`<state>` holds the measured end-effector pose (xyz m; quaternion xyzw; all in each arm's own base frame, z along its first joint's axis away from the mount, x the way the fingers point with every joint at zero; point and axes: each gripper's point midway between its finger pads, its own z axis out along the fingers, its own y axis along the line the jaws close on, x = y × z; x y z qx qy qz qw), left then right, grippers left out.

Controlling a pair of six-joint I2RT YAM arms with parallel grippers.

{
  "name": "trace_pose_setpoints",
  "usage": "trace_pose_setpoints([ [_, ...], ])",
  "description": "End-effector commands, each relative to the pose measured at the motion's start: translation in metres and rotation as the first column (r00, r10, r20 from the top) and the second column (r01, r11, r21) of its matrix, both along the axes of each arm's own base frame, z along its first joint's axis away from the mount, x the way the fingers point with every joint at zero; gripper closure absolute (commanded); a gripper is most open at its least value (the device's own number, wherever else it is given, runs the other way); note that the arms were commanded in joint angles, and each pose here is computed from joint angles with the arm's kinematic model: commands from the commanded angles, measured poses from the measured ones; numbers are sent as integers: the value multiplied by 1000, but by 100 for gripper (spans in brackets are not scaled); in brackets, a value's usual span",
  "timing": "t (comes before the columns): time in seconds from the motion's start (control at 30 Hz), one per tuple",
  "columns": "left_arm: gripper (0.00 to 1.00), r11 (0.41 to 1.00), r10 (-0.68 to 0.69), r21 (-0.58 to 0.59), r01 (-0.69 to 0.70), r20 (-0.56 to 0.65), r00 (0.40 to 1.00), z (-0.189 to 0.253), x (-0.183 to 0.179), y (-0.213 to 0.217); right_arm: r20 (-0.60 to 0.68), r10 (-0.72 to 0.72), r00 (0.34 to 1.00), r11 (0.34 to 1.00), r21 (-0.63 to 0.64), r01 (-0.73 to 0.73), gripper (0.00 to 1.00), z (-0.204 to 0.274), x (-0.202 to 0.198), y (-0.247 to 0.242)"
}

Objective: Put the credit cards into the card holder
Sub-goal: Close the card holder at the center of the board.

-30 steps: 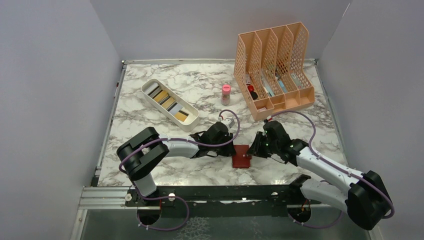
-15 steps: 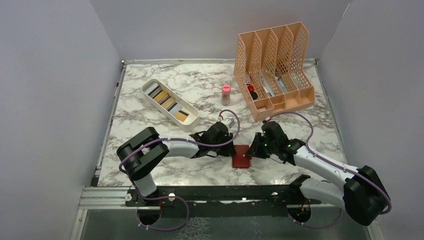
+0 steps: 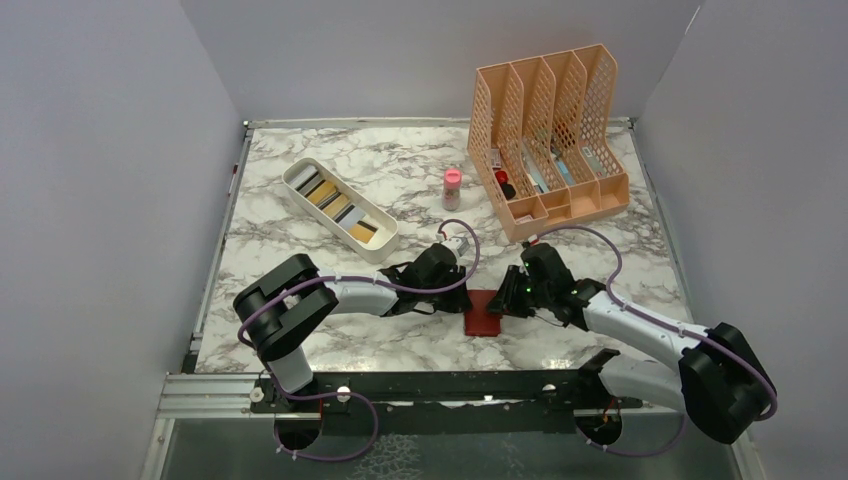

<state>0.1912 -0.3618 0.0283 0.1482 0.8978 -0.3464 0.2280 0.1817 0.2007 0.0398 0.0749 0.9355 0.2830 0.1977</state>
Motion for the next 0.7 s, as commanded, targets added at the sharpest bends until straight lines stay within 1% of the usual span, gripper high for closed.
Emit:
trace_pose_setpoints([
  [0.0, 78, 998, -6, 66, 8, -31, 999, -18, -8, 12, -6, 6, 1000, 1000, 24, -6, 74, -2, -2, 5],
  [0.13, 78, 998, -5, 64, 7, -30, 1000, -18, -8, 12, -4, 4, 1000, 1000, 20, -4, 75, -3, -1, 4],
  [0.37, 78, 998, -5, 66, 7, -31, 1000, -18, -8, 12, -11, 1, 1000, 1000, -5, -1, 80, -8, -2, 1],
  [0.67, 78, 998, -4, 61, 6, -30, 1000, -17, -8, 11, -25, -9, 1000, 997, -72, 7, 85, -19, -4, -10],
])
